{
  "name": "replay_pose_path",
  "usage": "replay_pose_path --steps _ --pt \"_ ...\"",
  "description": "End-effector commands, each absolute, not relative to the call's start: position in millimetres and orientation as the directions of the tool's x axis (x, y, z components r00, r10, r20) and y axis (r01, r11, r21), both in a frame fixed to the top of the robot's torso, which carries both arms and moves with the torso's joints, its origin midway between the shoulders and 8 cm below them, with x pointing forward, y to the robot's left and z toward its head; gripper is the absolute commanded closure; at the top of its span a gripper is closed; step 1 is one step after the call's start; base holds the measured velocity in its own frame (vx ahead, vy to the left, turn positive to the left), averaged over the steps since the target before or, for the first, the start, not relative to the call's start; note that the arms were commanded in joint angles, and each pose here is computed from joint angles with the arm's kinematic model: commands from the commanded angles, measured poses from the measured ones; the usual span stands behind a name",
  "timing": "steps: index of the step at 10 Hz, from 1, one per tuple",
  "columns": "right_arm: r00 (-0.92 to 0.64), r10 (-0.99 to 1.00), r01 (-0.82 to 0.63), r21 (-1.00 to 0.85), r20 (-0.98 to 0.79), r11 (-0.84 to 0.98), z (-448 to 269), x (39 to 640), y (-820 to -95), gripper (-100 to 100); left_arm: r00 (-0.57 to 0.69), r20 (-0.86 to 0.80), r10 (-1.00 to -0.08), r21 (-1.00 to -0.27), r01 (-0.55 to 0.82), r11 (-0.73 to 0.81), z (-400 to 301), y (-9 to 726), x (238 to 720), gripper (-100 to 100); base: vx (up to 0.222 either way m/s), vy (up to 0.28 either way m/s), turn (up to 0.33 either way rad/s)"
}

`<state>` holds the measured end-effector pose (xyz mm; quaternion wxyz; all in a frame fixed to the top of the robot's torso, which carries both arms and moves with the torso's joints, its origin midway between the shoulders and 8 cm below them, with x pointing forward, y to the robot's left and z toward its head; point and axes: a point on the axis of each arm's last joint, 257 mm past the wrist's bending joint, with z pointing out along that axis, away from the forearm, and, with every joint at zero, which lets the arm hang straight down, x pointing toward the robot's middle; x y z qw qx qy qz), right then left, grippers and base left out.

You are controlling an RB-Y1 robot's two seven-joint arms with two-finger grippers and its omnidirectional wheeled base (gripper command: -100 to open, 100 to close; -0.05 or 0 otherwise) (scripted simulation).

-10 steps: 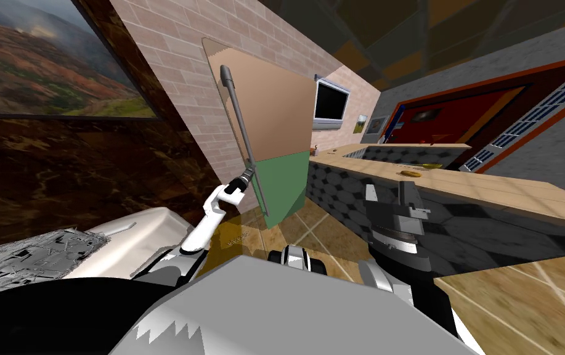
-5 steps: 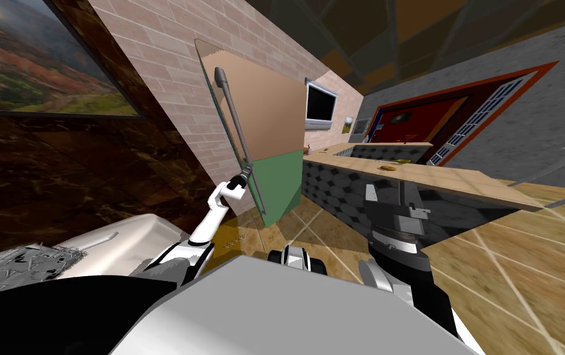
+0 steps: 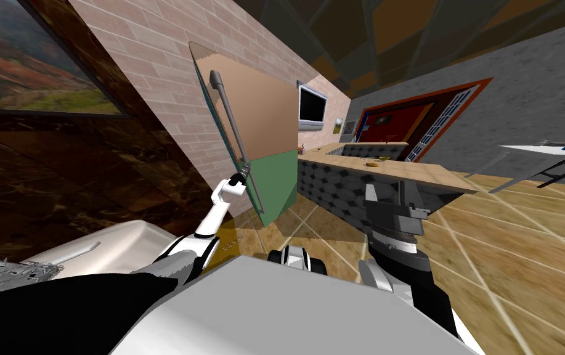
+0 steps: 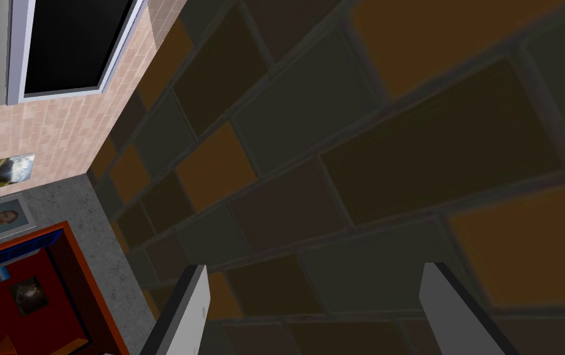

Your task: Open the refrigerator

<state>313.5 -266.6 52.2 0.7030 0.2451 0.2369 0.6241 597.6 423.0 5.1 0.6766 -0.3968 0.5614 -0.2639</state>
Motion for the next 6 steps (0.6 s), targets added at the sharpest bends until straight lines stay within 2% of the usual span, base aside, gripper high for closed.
replay_pose_path --steps 1,2,4,6 --pt "0.109 0.994 -0.762 0.64 -0.027 0.101 52 314 -267 0 0.257 -0.549 -0.795 -0.835 -0.128 0.535 -2 440 608 -100 -0.112 0.019 -0.162" --pt "0.109 0.994 -0.761 0.64 -0.027 0.101 52 313 -267 0 0.282 -0.544 -0.79 -0.837 -0.115 0.535 11 444 614 -100 -0.113 0.047 -0.24" --pt "0.109 0.994 -0.761 0.64 -0.027 0.101 52 313 -267 0 0.278 -0.547 -0.79 -0.837 -0.155 0.525 -7 455 617 -100 -0.083 0.017 -0.093" --pt "0.109 0.994 -0.762 0.64 -0.027 0.101 52 313 -267 0 0.297 -0.544 -0.785 -0.839 -0.173 0.516 -7 465 625 -100 -0.095 -0.001 -0.177"
